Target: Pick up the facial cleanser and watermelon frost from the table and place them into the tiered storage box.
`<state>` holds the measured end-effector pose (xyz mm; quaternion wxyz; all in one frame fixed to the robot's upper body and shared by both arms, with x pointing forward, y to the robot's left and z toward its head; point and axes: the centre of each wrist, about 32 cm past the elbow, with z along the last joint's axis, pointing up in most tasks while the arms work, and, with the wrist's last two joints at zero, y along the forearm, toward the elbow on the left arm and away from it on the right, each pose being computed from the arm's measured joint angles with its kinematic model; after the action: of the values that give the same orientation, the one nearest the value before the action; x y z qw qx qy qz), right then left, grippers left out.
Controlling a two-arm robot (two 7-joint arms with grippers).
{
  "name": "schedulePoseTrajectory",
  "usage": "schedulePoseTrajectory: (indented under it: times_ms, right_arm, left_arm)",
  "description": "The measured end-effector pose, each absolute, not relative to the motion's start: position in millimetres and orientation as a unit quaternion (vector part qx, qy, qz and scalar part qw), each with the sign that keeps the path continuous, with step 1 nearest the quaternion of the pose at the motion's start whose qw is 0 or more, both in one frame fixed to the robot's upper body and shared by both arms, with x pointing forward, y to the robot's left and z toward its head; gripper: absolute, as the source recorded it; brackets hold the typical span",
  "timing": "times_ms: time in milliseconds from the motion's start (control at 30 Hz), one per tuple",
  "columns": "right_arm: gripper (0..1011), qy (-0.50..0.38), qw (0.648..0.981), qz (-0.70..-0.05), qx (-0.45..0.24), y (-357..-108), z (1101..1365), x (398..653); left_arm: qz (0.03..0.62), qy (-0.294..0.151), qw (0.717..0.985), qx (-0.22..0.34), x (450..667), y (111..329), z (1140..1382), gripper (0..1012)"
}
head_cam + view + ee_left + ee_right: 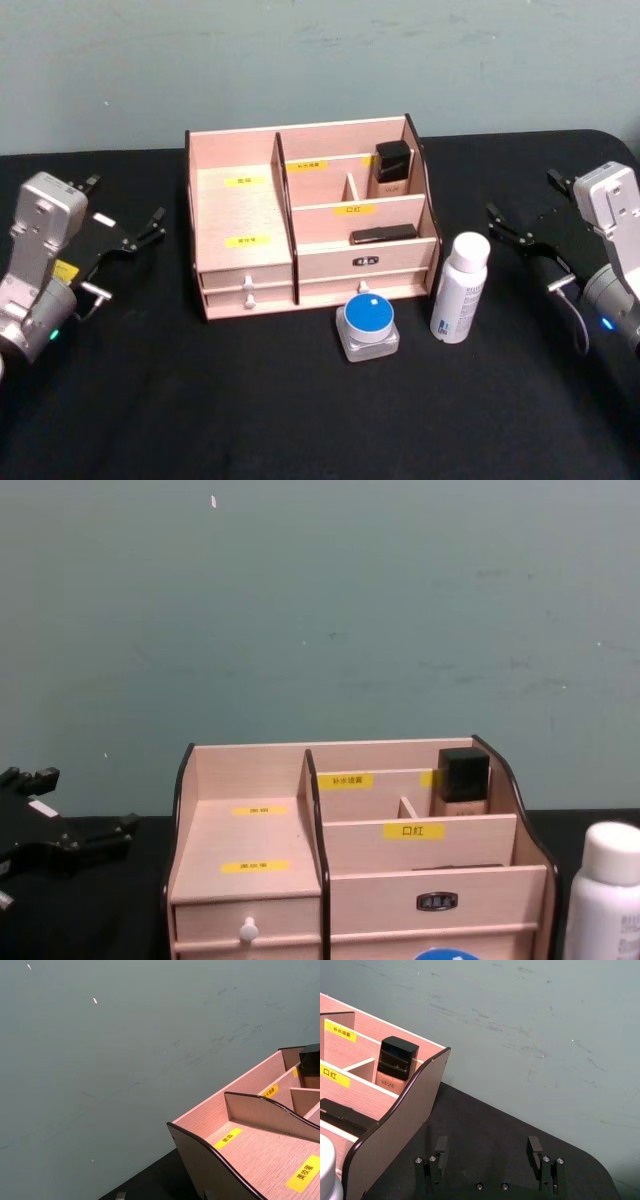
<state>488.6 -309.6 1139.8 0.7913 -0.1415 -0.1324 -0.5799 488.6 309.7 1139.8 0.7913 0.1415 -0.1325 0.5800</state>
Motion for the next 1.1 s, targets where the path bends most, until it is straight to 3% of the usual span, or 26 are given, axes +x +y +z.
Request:
schedulePoseTrajectory:
  times_ms: [800, 1100]
  right_arm:
    - [1002, -0.131, 0.791, -0.58, -0.141, -310, 1140, 489]
    - [1002, -0.127, 0.805, -0.566, -0.129, -320, 1158, 478]
  left_arm:
    - [0.58, -0.132, 0.791, 0.142, 489, 310, 1140, 1010]
    - [0.58, -0.132, 0.791, 0.141, 489, 310, 1140, 1010]
